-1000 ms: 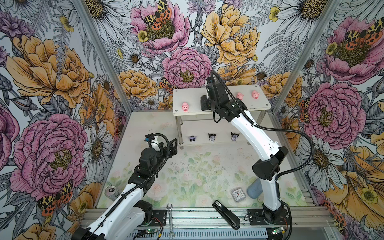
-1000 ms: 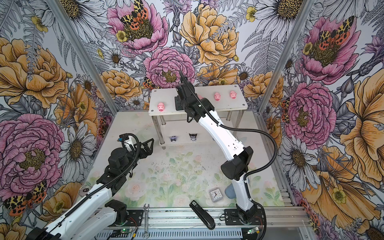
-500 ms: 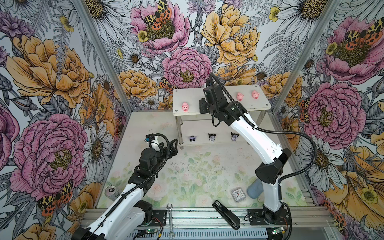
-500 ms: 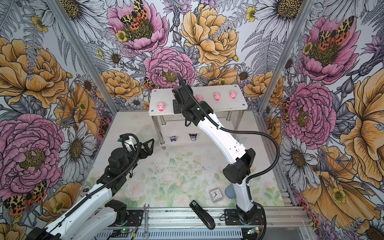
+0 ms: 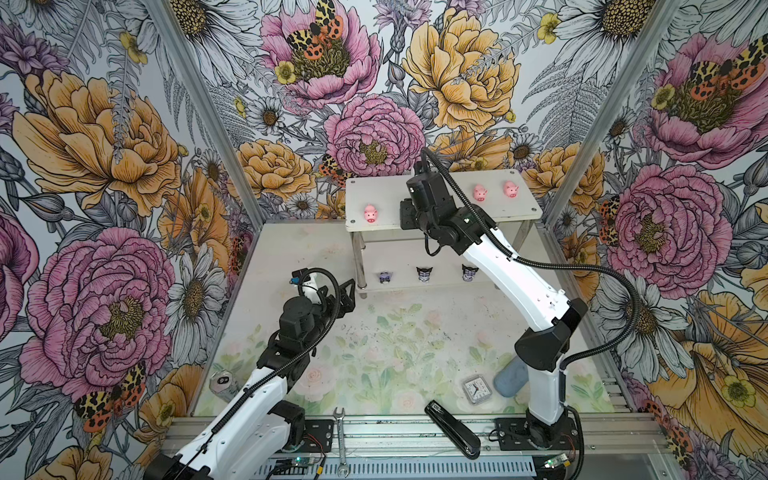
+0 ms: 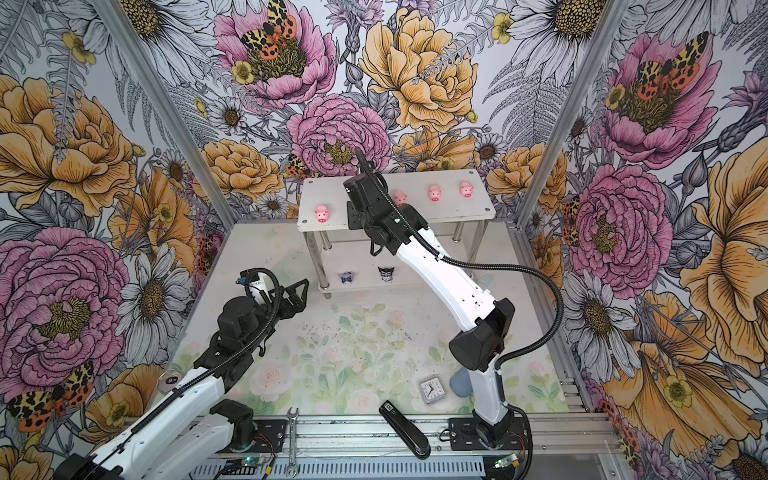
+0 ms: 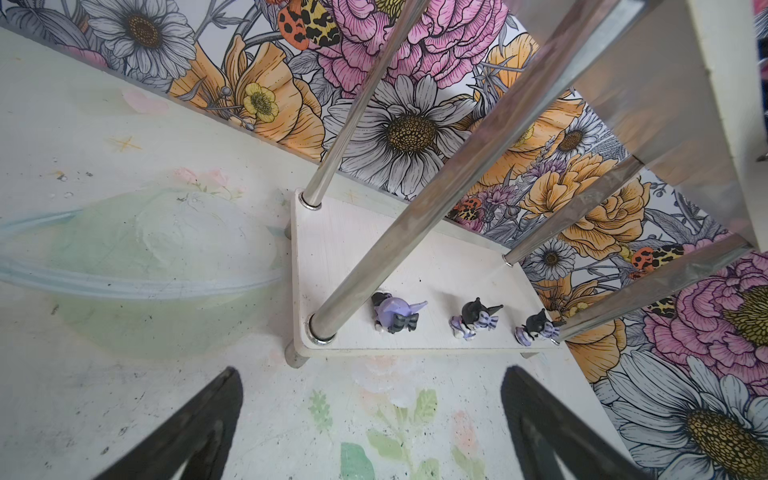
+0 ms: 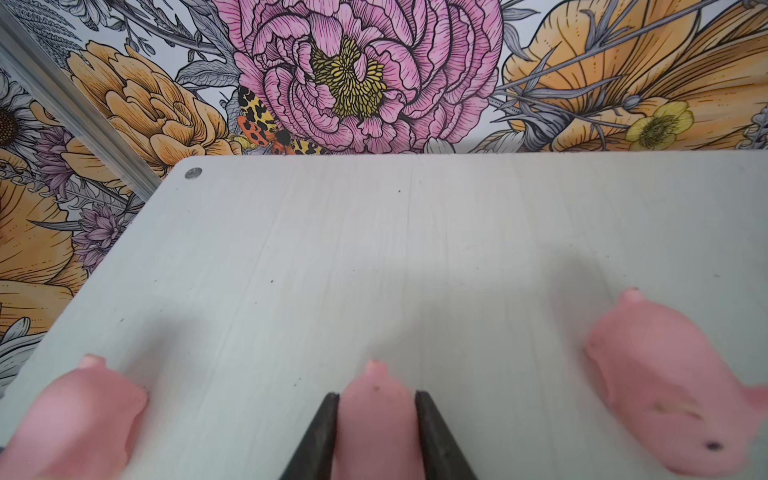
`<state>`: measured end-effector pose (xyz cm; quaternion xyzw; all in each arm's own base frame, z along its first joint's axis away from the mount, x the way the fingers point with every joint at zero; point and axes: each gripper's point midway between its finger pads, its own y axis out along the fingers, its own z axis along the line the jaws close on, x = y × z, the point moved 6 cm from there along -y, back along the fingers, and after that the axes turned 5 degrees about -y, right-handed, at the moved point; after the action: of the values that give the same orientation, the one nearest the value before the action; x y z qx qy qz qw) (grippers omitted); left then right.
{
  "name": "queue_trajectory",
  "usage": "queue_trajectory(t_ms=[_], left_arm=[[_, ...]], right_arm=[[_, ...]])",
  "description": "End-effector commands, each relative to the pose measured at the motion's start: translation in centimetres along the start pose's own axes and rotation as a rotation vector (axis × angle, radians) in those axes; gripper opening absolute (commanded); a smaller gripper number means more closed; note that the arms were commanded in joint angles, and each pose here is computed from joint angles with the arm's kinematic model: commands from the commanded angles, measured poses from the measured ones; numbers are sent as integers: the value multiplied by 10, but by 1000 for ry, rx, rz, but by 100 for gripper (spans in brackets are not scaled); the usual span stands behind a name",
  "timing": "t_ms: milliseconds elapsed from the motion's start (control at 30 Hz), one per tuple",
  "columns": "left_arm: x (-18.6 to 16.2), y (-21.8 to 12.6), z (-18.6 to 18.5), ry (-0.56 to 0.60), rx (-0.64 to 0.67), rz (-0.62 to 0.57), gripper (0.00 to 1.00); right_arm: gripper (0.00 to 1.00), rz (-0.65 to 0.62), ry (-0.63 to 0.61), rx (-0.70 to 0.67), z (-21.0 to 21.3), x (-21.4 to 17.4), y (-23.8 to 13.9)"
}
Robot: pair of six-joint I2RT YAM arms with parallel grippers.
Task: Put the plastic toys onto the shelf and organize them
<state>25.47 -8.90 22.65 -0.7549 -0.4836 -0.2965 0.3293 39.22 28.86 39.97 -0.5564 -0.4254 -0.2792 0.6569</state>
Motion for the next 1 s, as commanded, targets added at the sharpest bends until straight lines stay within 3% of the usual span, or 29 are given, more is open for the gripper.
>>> queue_trajectory(t_ms=[0,167,433,967], left_arm=[[3,-2,-1,-7,-19,-19,99],[3,-2,-1,-7,-18,-20,99],[4,-2,-1,-5,-20,-20,99],[4,-2,-1,-4,-17,-19,99]], right_arm=[[44,10,-3,-9,-2,-2,-12],[59,6,-2,-14,-3,-1,-13],[71,-20,-2,8,-3,8,-22],[76,-148,2,-65,-52,45,-77]])
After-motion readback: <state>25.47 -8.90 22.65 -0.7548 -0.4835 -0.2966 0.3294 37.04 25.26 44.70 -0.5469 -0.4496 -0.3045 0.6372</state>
